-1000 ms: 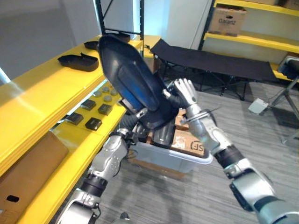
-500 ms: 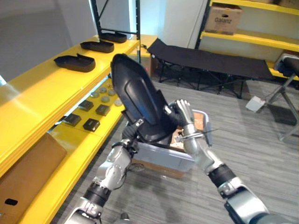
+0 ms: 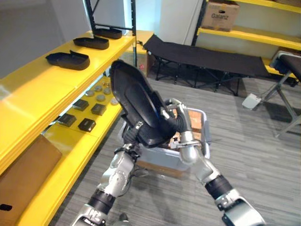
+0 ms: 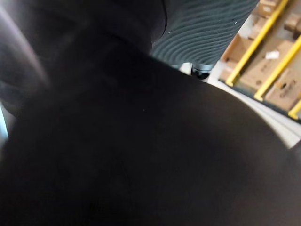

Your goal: Walk over and take plastic housings, then place them on the shelf

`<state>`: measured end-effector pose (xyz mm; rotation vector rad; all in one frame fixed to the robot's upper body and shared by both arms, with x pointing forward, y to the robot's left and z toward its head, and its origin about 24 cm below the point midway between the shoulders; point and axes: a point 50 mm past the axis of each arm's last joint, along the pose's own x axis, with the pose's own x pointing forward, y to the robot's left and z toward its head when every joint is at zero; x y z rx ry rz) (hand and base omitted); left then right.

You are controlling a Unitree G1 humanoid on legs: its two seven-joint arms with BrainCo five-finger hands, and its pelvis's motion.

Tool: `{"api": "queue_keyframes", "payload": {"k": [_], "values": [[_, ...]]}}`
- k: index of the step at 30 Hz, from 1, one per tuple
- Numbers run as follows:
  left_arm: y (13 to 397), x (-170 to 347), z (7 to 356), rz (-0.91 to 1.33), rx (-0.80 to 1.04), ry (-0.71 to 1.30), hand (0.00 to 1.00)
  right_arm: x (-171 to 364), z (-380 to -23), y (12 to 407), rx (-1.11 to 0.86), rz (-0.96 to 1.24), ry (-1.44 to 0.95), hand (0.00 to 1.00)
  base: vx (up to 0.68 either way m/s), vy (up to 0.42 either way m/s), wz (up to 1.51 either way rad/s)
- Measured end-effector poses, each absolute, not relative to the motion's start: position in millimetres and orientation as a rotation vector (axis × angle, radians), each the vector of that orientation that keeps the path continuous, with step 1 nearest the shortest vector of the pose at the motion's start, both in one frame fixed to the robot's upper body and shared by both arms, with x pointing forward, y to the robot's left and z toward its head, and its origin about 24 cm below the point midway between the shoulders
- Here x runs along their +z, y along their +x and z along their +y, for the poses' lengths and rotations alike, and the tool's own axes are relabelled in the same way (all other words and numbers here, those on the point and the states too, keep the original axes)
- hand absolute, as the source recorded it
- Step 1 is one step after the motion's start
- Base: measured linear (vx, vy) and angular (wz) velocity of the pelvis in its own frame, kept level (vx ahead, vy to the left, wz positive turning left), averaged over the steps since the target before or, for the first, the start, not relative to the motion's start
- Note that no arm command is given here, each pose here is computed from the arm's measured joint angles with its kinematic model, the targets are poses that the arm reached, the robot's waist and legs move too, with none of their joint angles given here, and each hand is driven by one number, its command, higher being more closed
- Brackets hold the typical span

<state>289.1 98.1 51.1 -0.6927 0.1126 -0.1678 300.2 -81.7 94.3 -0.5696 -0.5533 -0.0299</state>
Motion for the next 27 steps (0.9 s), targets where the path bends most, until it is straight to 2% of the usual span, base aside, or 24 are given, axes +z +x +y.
{"api": "queue_keyframes", "payload": {"k": [10, 15, 16, 18, 19, 20, 21, 24, 27], "values": [[288, 99, 103, -0.182, -0.065, -0.371, 1.00, 106, -103, 302, -0.214, -0.537, -0.480, 0.00, 0.00, 0.014, -0.02], [278, 116, 103, -0.334, -0.021, -0.251, 1.00, 115, -117, 287, -0.228, -0.540, -0.322, 0.00, -0.01, 0.018, -0.09], [275, 116, 108, -0.350, 0.008, -0.255, 1.00, 114, -125, 284, -0.241, -0.519, -0.247, 0.00, 0.02, 0.013, -0.05], [268, 116, 140, -0.403, 0.171, -0.257, 1.00, 108, -171, 277, -0.428, -0.445, -0.044, 0.00, 0.01, 0.005, -0.02], [260, 115, 166, -0.434, 0.313, -0.258, 1.00, 101, -207, 269, -0.542, -0.406, 0.050, 0.00, 0.00, 0.000, 0.00], [255, 114, 179, -0.448, 0.383, -0.258, 1.00, 97, -223, 263, -0.601, -0.393, 0.080, 0.00, 0.04, 0.009, -0.07], [239, 111, 211, -0.479, 0.562, -0.254, 1.00, 83, -256, 241, -0.705, -0.350, 0.117, 0.00, 0.05, 0.008, -0.09], [224, 112, 219, -0.521, 0.626, -0.255, 1.00, 60, -265, 218, -0.697, -0.262, 0.134, 0.00, 0.05, 0.009, -0.15], [215, 117, 214, -0.566, 0.608, -0.247, 1.00, 39, -258, 203, -0.634, -0.169, 0.144, 0.00, 0.03, 0.010, -0.08]]}}
